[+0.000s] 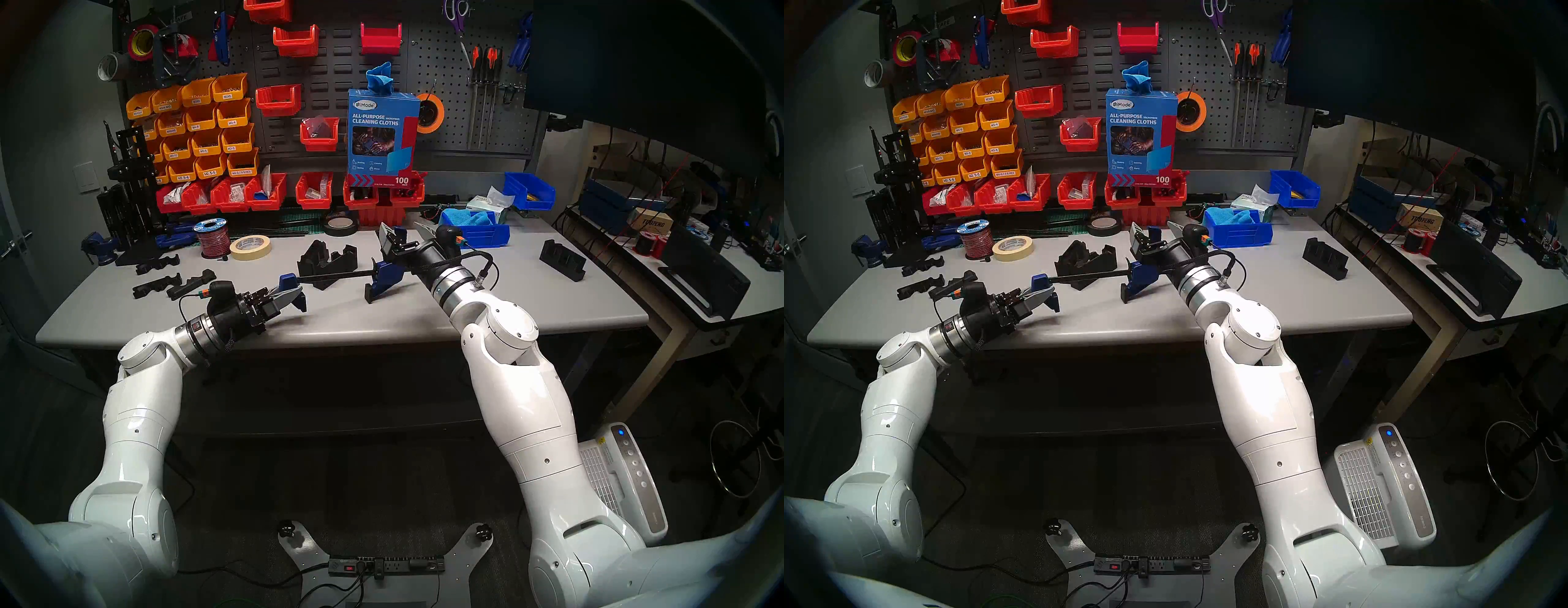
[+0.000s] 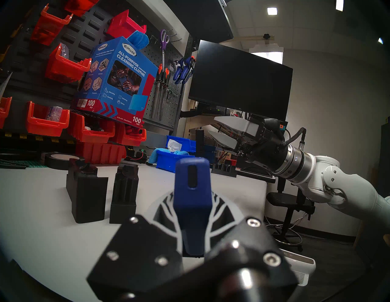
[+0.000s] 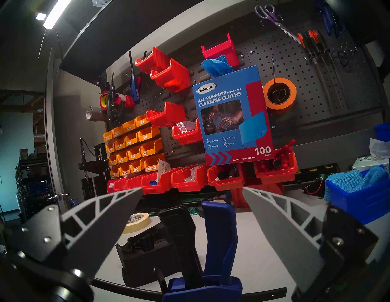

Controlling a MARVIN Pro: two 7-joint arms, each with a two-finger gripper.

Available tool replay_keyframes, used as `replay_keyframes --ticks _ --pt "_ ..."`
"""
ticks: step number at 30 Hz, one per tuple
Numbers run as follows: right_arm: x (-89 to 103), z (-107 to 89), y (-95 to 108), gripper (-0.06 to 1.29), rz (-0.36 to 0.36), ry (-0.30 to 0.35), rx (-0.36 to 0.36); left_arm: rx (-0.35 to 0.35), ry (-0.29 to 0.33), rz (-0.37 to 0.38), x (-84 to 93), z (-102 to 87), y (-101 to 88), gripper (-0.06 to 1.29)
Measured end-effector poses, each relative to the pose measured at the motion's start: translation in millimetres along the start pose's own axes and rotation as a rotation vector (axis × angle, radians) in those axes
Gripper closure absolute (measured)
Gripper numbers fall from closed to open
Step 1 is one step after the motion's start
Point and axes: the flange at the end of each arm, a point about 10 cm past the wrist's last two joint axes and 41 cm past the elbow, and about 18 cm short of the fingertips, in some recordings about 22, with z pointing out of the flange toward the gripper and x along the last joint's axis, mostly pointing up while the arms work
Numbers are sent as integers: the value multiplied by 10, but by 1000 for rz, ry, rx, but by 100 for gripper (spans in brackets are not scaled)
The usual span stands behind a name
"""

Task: Clamp the two 3D printed pieces together with the clamp

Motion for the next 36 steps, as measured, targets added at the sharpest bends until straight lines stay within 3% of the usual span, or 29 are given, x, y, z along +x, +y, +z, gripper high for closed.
replay_keyframes --ticks 14,26,36 --pt "-9 2 -8 -1 2 -1 2 0 0 0 0 0 0 113" --pt "-84 62 -273 -1 -20 -22 83 0 0 0 1 0 0 113" --pt "-116 73 -407 -1 -48 -25 104 0 0 0 1 0 0 113"
